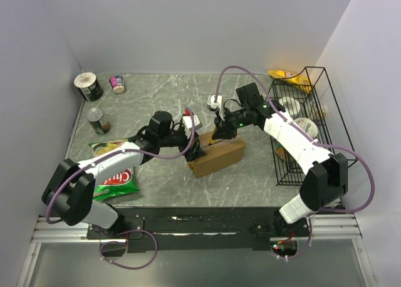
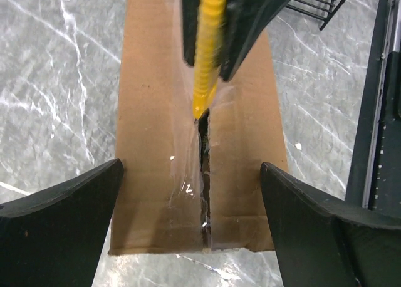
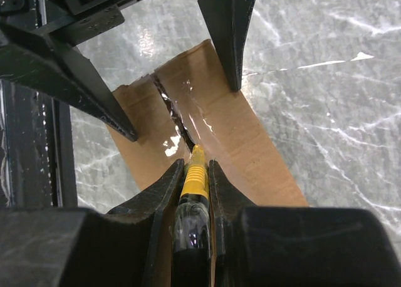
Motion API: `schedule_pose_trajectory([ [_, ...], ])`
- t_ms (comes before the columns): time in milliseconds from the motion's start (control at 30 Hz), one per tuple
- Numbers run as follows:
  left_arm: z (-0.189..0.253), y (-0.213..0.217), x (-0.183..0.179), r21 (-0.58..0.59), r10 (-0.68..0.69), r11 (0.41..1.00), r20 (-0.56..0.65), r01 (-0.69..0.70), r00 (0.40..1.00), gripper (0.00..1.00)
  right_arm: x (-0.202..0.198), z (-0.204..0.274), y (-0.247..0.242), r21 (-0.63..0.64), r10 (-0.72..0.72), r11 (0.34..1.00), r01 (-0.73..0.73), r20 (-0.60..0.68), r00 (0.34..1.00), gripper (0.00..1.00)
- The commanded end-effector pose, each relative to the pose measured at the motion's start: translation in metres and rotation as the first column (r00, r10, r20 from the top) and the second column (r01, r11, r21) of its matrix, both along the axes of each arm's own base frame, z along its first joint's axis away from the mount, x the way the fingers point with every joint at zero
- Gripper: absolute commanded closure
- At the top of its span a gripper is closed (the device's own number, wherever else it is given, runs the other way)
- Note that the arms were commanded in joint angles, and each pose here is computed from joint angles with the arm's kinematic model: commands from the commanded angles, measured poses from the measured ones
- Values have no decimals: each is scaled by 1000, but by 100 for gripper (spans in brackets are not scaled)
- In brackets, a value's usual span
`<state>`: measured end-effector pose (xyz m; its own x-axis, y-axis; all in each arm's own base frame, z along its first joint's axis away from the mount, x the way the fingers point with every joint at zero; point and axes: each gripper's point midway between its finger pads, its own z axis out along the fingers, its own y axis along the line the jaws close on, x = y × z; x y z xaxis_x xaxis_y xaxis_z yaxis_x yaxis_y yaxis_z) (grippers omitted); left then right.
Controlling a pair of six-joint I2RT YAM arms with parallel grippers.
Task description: Unpack the express box
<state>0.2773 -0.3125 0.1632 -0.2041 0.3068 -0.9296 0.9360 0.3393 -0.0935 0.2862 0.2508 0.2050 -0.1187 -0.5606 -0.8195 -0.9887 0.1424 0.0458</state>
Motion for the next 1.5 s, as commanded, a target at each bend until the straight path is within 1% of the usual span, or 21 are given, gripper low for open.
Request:
schedule_pose_trajectory([
  [0,-30,4,-6,85,-16,996,47,12,999,4,-5,11,1,23,18,1000,-19,54,998,100],
  [133,-44,10,-9,135,-32,991,67,23,997,4,-14,5,-3,4,58,998,-58,70,996,100],
  [233,-53,13,-15,167,-86,984,88,70,992,3,-12,6,-7,0,64,998,-64,83,995,100],
  [333,-63,16,-21,193,-124,975,82,106,989,4,-12,13,-12,-6,88,996,-87,113,990,100],
  [367,-65,17,-23,201,-130,973,74,113,989,3,-15,13,-15,-14,96,995,-95,104,990,100],
  [433,-67,16,-27,199,-151,970,59,137,987,4,-15,19,-19,-22,136,991,-134,148,980,100],
  [467,-66,14,-28,195,-164,969,56,150,985,4,-20,17,-22,-35,150,989,-147,141,979,100],
  [500,-68,14,-32,192,-178,967,40,167,983,4,-20,17,-24,-45,177,984,-172,175,969,100],
  [633,-68,10,-34,188,-220,960,34,210,975,3,-20,13,-32,-76,215,976,-204,217,952,100],
  [700,-76,13,-42,197,-247,949,-19,246,969,3,-17,15,-34,-90,243,970,-227,243,939,100],
  [800,-78,11,-42,192,-267,944,-42,270,963,2,-11,21,-35,-108,270,963,-249,289,918,100],
  [900,-77,9,-41,186,-276,941,-65,283,959,2,-9,21,-38,-130,291,956,-263,298,909,100],
  [1100,-82,8,-38,185,-290,934,-114,307,950,1,-3,22,-52,-138,273,960,-241,294,916,100],
  [1233,-78,6,-34,179,-288,936,-110,304,951,1,3,21,-62,-138,237,969,-206,268,934,100],
  [1467,-80,6,-35,175,-289,936,-121,307,950,1,0,19,-73,-146,217,972,-184,263,940,100],
])
